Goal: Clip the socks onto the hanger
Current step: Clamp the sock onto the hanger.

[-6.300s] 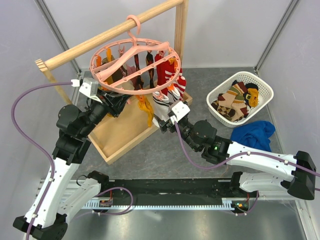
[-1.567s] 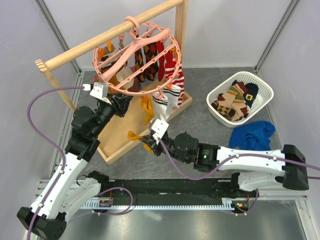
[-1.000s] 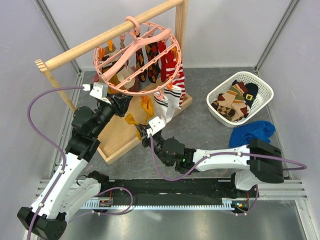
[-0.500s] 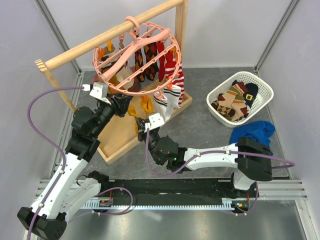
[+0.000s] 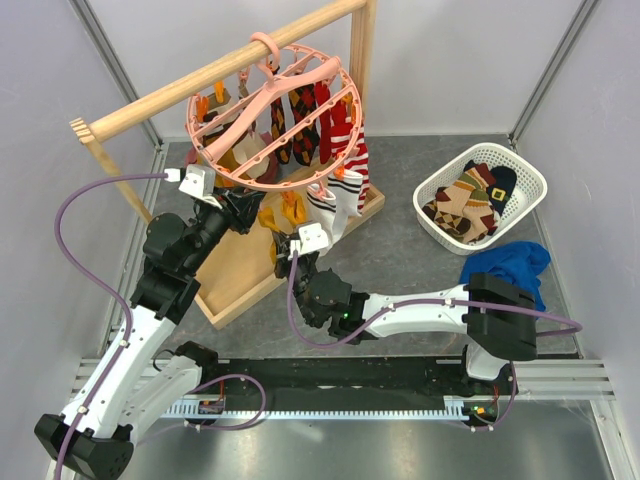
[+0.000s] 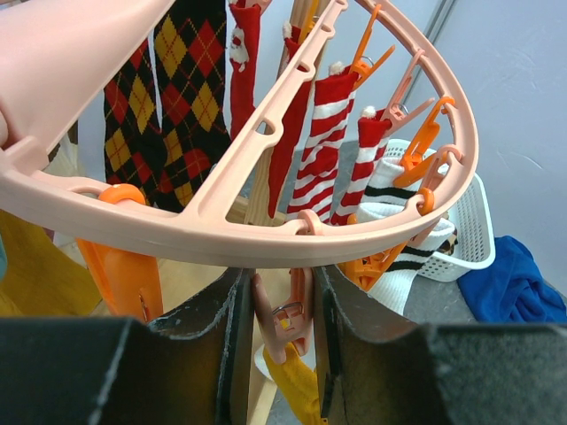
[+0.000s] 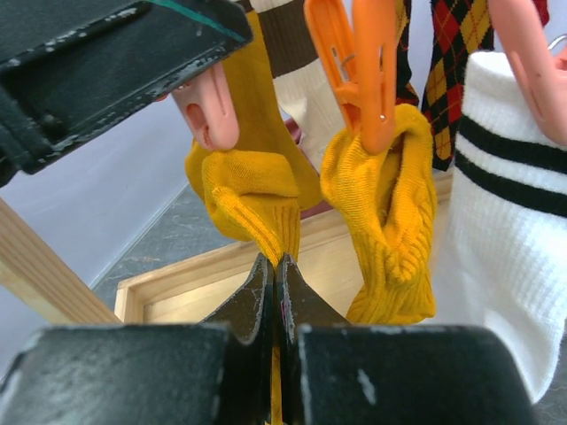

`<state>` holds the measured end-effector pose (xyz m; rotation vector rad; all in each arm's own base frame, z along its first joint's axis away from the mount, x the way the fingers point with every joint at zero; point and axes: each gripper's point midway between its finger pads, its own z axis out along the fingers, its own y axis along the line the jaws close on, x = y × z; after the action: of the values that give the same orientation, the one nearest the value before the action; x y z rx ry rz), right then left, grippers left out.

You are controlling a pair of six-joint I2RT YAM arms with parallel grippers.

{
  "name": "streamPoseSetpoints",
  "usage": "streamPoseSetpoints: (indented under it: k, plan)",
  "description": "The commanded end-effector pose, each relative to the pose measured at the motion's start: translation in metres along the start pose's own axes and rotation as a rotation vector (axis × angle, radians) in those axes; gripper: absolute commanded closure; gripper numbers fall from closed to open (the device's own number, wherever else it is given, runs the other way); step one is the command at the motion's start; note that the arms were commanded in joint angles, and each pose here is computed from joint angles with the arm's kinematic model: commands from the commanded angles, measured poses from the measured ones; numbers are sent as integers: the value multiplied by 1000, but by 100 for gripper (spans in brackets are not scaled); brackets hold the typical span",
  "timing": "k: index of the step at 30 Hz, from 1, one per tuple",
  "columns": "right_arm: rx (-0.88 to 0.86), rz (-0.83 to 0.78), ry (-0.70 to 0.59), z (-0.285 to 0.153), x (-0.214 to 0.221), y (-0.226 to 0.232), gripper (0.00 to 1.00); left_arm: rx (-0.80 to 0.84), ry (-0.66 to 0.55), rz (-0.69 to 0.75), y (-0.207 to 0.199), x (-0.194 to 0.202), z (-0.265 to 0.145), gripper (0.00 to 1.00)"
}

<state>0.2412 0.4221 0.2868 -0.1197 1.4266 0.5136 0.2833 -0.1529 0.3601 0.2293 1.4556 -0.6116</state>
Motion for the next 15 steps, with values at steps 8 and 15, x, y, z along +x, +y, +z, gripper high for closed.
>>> streamPoseSetpoints:
  k: [8, 15]
  plan:
    - [25, 84, -40, 9, -18, 1, 100, 4, 65, -37, 1, 20, -2, 98]
    - [11, 92, -54, 10, -23, 4, 100, 6, 68, -37, 0, 21, -2, 98]
